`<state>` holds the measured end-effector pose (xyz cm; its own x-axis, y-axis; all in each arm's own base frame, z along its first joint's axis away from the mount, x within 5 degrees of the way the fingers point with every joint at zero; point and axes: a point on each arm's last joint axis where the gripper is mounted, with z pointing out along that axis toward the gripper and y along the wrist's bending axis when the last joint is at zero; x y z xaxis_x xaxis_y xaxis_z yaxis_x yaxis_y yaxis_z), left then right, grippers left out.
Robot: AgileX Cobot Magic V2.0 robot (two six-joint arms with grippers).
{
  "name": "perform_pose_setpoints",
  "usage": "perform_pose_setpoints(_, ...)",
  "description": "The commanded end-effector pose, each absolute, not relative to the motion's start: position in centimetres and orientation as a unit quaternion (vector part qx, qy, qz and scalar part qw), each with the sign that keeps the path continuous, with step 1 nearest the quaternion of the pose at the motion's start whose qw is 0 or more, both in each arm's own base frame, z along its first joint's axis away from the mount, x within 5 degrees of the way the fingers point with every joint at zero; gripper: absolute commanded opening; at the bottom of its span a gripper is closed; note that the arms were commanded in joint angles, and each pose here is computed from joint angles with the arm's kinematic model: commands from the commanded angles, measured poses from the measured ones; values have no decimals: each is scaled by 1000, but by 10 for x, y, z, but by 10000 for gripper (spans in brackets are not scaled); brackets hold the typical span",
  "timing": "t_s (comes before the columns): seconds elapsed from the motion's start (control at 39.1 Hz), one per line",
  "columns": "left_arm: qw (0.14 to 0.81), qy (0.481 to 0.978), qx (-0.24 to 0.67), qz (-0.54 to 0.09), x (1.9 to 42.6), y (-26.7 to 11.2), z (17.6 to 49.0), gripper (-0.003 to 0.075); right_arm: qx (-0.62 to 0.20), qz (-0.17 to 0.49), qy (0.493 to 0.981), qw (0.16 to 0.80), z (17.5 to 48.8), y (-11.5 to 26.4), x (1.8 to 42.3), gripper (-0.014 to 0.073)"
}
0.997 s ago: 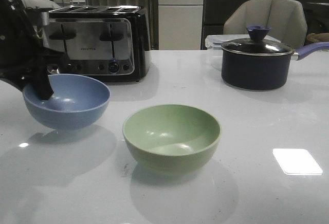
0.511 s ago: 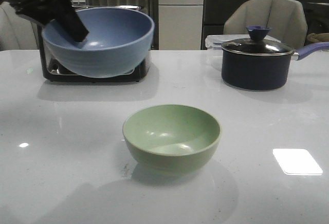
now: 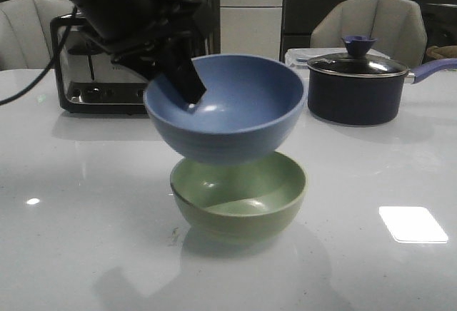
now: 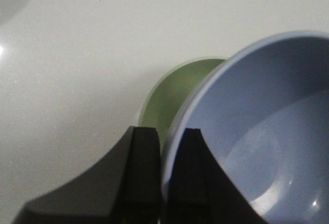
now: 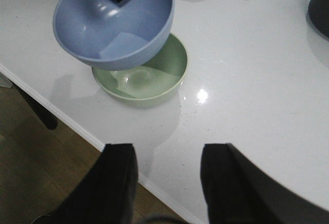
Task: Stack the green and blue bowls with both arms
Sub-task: 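Lift the blue bowl and lower it into the green bowl, then open the left gripper and withdraw it from the bowls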
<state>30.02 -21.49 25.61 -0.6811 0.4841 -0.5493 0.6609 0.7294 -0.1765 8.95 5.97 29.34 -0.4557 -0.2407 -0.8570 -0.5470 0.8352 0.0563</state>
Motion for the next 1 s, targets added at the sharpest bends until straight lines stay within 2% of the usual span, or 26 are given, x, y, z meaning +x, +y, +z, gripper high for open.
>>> perform_pose_setpoints(0.0, 281, 888, 301, -205, 305, -222, 270, 93, -231, 170, 813, 506, 307, 61, 93, 412)
perform_pose_setpoints(0.15, 261, 897, 288, -210, 312, -228, 250, 99, -231, 170, 813, 506, 307, 61, 93, 412)
perform_pose_setpoints(0.23, 255, 900, 286, -207, 315, -230, 242, 145, -231, 170, 813, 506, 307, 61, 93, 412)
perform_pose_setpoints(0.31, 251, 902, 281, -211, 316, -231, 238, 239, -231, 170, 813, 506, 307, 61, 93, 412)
perform_pose_setpoints(0.41, 250, 903, 276, -215, 316, -232, 238, 421, -231, 170, 813, 506, 307, 61, 93, 412)
perform_pose_setpoints(0.49, 251, 902, 276, -215, 316, -232, 238, 512, -231, 170, 813, 506, 307, 61, 93, 412)
perform_pose_setpoints(0.66, 270, 895, 284, -213, 313, -229, 252, 506, -231, 170, 813, 506, 307, 61, 93, 412)
perform_pose_setpoints(0.97, 359, 854, 320, -197, 274, -199, 329, 505, -231, 170, 813, 506, 307, 61, 93, 412)
